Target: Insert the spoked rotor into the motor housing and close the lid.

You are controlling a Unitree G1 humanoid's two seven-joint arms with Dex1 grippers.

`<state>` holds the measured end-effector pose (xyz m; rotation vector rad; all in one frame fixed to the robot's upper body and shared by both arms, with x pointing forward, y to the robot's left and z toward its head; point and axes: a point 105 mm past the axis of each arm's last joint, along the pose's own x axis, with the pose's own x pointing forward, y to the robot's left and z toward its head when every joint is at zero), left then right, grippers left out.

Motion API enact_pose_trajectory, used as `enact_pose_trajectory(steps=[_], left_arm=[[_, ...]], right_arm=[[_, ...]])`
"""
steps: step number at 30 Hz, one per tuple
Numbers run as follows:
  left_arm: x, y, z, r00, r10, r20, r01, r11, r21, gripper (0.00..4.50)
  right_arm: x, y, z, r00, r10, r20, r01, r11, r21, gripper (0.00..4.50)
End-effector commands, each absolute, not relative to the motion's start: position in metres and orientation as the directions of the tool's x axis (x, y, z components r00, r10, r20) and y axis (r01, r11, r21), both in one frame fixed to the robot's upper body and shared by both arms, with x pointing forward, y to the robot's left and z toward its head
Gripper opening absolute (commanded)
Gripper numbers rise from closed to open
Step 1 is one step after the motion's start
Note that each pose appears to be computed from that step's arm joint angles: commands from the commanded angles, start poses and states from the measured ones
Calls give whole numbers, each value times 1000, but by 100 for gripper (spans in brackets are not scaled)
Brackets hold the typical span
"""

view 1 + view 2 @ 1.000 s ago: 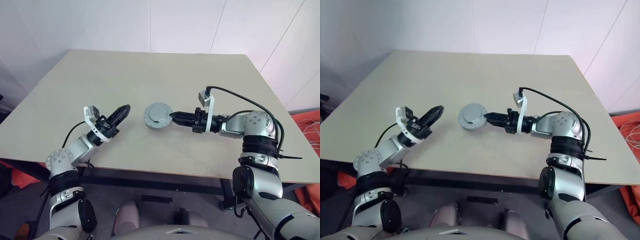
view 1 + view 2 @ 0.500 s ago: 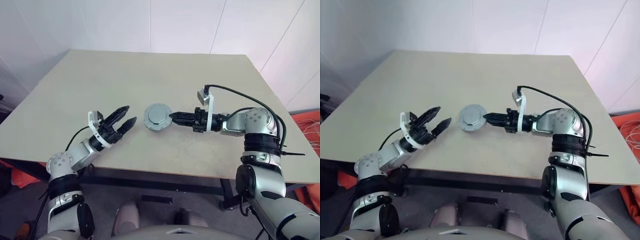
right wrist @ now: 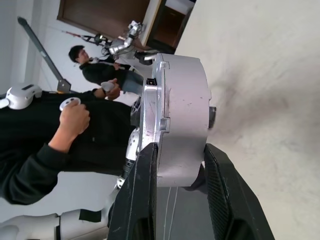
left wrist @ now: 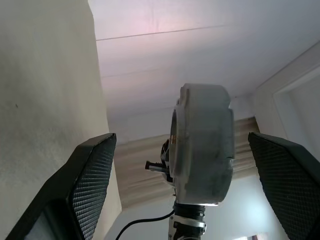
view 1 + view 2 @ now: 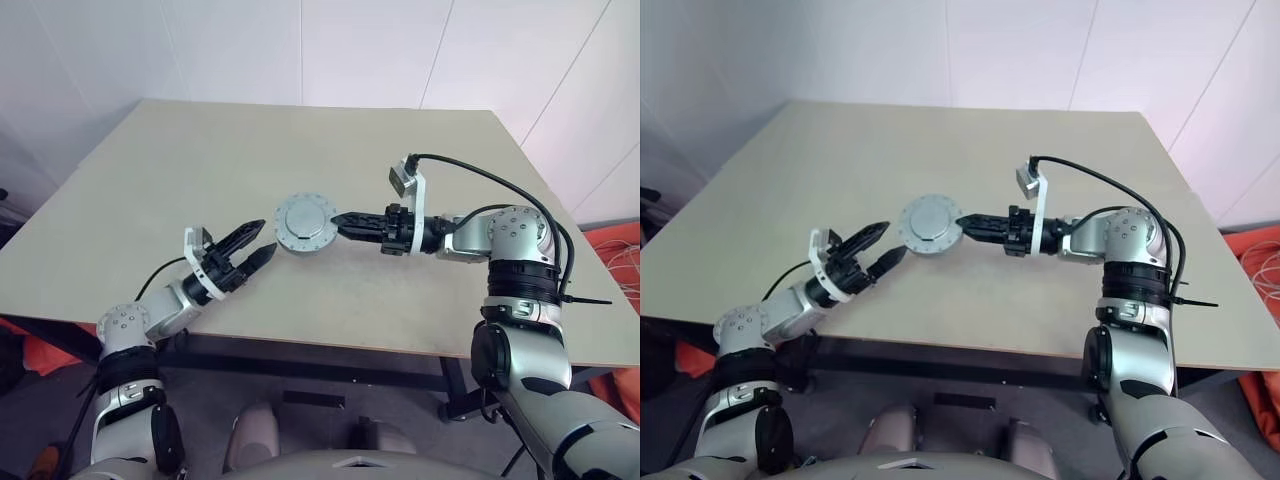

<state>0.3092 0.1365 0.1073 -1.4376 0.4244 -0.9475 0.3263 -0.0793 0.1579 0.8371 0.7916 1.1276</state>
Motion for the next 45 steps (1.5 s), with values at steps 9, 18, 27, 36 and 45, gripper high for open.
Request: enact_pose_trajectory(steps=[9, 18, 27, 36, 45], left_arm=[[310, 123, 134, 526, -769, 363, 435, -123, -892, 450], [303, 114, 134, 463, -809, 362, 419, -160, -894, 385], [305, 115, 135, 456, -816, 356, 414, -159, -896, 206], [305, 115, 136, 449, -817, 362, 413, -169, -895, 206], [305, 114, 136, 447, -817, 364, 413, -173, -894, 206]], right_arm=[[318, -60, 177, 167, 984, -67, -517, 145, 844, 112], [320, -59, 173, 177, 980, -86, -512, 166, 842, 112], [320, -59, 173, 178, 980, -88, -516, 169, 840, 112], [323, -57, 179, 186, 981, -51, -534, 144, 833, 112], [322, -55, 174, 198, 978, -66, -545, 166, 822, 285]])
